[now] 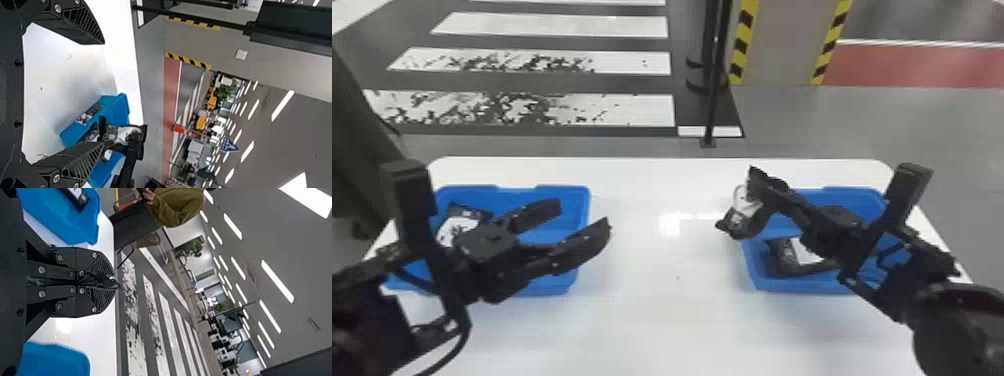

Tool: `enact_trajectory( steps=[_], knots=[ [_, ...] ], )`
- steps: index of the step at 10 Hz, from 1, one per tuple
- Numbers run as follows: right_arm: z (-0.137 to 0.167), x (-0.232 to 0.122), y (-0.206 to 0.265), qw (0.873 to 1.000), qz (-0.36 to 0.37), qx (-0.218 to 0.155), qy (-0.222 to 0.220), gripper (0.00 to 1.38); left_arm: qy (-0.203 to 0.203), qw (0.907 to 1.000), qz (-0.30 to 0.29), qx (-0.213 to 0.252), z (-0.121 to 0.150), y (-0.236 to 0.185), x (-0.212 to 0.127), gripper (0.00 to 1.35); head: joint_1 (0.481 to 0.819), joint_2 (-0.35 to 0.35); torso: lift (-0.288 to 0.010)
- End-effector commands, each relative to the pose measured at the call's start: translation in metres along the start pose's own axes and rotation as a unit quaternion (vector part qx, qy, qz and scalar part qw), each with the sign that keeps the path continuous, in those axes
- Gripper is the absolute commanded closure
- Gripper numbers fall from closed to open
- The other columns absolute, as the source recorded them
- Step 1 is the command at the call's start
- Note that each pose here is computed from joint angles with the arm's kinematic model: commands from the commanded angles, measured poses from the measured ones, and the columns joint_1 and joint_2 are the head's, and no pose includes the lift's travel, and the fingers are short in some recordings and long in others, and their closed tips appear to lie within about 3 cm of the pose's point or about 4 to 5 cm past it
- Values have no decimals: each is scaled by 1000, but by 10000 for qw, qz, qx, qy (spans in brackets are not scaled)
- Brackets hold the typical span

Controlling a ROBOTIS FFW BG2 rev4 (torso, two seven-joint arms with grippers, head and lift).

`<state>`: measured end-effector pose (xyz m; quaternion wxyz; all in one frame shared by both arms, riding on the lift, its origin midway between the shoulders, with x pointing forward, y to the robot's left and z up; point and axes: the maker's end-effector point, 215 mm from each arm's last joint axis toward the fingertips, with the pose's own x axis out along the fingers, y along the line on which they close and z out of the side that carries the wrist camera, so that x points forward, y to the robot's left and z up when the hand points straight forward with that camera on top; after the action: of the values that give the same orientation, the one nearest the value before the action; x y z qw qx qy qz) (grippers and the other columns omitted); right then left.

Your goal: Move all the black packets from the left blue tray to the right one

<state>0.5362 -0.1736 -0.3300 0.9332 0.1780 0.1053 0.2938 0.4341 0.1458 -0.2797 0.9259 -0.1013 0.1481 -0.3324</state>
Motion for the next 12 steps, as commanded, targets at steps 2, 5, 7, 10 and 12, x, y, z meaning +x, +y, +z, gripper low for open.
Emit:
enact_trajectory(
  steps=[2, 5, 7, 10, 12],
  knots=[
    [-11, -4, -71, 9977, -622, -120, 227, 1285, -29, 9959, 895, 134, 5, 58, -42, 121, 695, -25, -140],
    [1, -37, -147, 9791, -1745, -942, 439, 502, 72, 9845, 1732, 277, 8, 114, -86, 122, 695, -12, -140],
    [10, -85, -147, 9656, -2277, -1225, 261, 160, 251, 9707, 2368, 314, 5, 152, -112, 124, 695, -23, -140],
    [31, -125, -87, 9592, -2172, -1759, -432, 162, 700, 9519, 2977, 204, -15, 203, -134, 137, 695, 24, -140],
    [27, -142, -55, 9594, -2099, -1819, -481, 162, 966, 9433, 3174, -64, -37, 235, -133, 137, 695, 83, -140]
  ],
)
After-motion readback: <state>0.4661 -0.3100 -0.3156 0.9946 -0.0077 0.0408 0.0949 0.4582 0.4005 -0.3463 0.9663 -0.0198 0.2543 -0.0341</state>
